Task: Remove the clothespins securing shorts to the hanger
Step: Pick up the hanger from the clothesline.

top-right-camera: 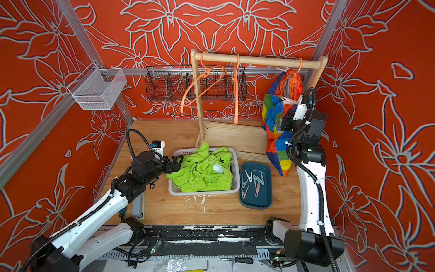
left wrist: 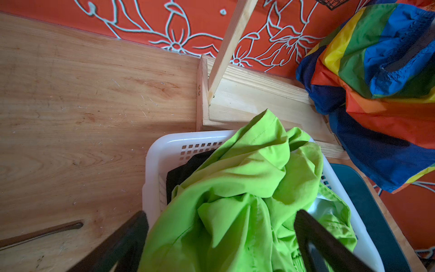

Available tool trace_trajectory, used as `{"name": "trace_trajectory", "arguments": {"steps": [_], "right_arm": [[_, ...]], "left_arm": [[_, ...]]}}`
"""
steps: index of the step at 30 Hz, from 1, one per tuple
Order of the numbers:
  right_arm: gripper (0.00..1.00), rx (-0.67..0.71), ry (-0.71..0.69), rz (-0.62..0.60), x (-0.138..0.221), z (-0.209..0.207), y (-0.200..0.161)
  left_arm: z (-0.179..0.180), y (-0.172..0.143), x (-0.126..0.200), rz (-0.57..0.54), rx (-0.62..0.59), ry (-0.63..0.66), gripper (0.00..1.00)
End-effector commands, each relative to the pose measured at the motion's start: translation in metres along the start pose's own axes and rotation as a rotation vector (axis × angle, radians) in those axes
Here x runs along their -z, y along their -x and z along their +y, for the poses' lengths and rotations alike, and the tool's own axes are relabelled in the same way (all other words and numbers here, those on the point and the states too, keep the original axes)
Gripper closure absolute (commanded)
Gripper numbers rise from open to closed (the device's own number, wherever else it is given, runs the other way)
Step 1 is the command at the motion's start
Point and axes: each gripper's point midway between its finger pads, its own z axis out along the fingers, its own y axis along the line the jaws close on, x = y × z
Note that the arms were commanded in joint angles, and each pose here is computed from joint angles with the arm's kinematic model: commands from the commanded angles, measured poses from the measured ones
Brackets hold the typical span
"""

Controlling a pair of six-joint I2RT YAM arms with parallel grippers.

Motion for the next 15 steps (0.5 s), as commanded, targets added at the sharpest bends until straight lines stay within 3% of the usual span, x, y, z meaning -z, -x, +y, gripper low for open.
{"name": "trace_trajectory", "arguments": {"steps": [1, 8, 15], "right_arm": [[1.0, 0.02, 0.085, -0.143, 0.026, 0.026, 0.04], [1.0, 0.062, 0.152, -0.279, 0.053, 0.054, 0.099], [1.0, 0.067, 0.215, -0.336, 0.06, 0.07, 0.126]], "left_arm": [[-0.002, 0.007, 0.003, -0.018, 0.001, -0.006, 0.03], [-0.003, 0.007, 0.0, -0.013, 0.008, -0.011, 0.03], [-0.005, 0.009, -0.001, -0.011, 0.013, -0.016, 0.03]]}}
